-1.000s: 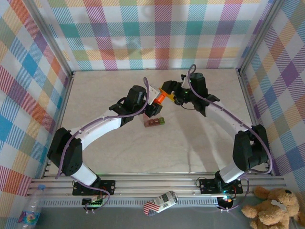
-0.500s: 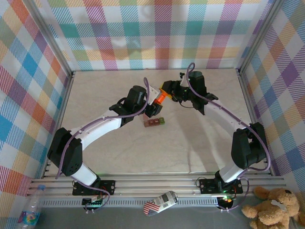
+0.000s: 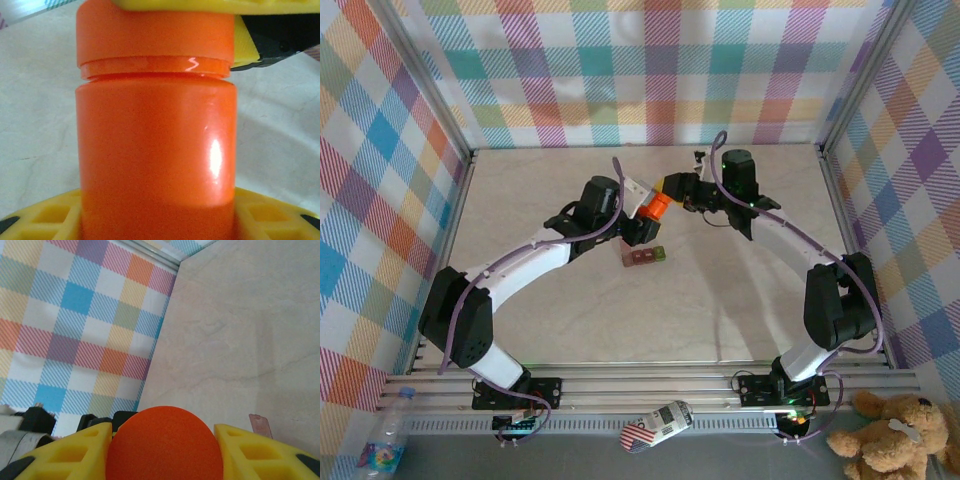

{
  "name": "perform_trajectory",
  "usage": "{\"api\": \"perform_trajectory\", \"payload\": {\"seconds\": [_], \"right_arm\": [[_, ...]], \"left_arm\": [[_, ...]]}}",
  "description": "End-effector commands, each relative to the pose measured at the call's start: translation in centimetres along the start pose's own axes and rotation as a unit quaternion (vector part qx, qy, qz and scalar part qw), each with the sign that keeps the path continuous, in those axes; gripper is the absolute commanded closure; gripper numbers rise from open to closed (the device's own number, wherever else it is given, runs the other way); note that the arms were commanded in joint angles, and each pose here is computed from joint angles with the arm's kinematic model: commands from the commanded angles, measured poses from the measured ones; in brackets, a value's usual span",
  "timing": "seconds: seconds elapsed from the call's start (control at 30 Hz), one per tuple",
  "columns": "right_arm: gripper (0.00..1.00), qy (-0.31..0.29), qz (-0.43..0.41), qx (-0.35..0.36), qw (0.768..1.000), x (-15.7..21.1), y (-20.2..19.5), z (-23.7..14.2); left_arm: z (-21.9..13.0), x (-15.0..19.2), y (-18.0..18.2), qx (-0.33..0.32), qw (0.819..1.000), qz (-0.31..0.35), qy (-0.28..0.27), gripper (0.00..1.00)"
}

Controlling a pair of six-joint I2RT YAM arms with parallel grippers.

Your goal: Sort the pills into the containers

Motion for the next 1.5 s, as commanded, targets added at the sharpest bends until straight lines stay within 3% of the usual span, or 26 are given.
{"api": "perform_trajectory", "payload": {"seconds": [0.0, 0.07, 0.2, 0.3, 0.5, 1.13, 1.47], "right_arm": [[0.56, -0.004, -0.043, 0.006, 0.999, 0.0, -1.5, 0.0], [0.51, -0.006, -0.028, 0.005, 1.0, -0.1, -1.3, -0.2], [0.31, -0.024, 0.023, 0.021, 0.999, -0.5, -0.7, -0.8], [0.26, -0.034, 0.074, 0.053, 0.995, -0.5, -0.3, -1.5], [0.25, -0.041, 0.138, 0.072, 0.987, -0.4, 0.0, -1.9], [0.27, -0.027, 0.123, 0.054, 0.991, -0.1, 1.5, 0.3], [0.35, -0.012, 0.134, 0.044, 0.99, 0.3, 1.2, 1.3]], "left_arm": [[-2.0, -2.2, -2.0, 0.071, 0.997, 0.012, -0.035, 1.0], [-1.8, -2.1, -1.7, 0.054, 0.998, 0.012, -0.034, 1.0], [-1.2, -1.7, -0.8, -0.012, 0.999, 0.026, -0.032, 1.0], [-0.6, -1.3, -0.4, -0.073, 0.996, 0.05, -0.031, 1.0], [0.0, -0.9, -0.4, -0.12, 0.989, 0.081, -0.034, 1.0], [0.7, -0.6, -1.1, -0.106, 0.99, 0.09, -0.03, 1.0], [0.6, -0.9, -1.3, -0.104, 0.99, 0.089, -0.036, 1.0]]}}
Point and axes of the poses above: each hand's point on the last joint's axis, 136 mm out from that joint toward the fingers, its own z axis out along the fingers, its own y axis along the line the jaws close on, x = y × z, the point moved 10 cm from there along -z, back along the fingers, and after that the axes turned 9 degrees about -z, right-handed, at the moved point
